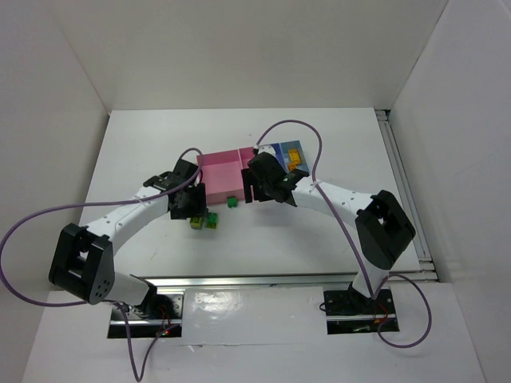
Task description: Sort the legos into containers by color
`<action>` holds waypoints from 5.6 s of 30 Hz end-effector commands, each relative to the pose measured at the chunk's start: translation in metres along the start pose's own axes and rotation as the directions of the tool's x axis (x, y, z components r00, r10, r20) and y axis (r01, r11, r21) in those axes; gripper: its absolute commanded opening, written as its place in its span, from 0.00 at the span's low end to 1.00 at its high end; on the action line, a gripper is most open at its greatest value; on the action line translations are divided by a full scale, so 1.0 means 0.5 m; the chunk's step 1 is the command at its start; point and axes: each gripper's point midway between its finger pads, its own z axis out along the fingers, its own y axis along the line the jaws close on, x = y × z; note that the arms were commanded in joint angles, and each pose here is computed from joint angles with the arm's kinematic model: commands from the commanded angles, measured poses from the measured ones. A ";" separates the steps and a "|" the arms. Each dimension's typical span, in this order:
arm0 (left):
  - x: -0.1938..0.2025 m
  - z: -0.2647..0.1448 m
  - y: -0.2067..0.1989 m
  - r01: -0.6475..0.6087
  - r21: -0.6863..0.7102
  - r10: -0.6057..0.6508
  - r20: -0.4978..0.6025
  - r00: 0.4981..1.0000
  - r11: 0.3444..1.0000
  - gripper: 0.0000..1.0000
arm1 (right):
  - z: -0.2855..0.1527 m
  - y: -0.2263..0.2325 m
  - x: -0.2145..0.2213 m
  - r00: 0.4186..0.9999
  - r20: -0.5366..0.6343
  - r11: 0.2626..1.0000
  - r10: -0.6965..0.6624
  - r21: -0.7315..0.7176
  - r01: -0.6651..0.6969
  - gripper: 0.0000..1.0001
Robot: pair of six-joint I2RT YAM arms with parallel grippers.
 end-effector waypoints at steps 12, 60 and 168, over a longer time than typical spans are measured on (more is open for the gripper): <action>0.026 0.024 0.006 0.033 -0.071 -0.035 -0.032 0.999 0.997 0.59 | -0.016 0.016 -0.050 0.996 0.074 0.999 0.041 -0.009 -0.041 0.75; -0.055 -0.181 -0.262 -0.333 0.618 0.280 0.185 0.942 0.712 0.00 | -0.201 0.097 -0.084 0.976 -0.209 0.661 0.065 -0.723 -0.199 0.68; -0.308 -0.022 -0.309 -0.046 0.304 -0.009 0.176 0.984 0.951 0.00 | -0.210 -0.329 -0.155 0.858 0.386 0.879 0.338 0.196 -0.435 0.79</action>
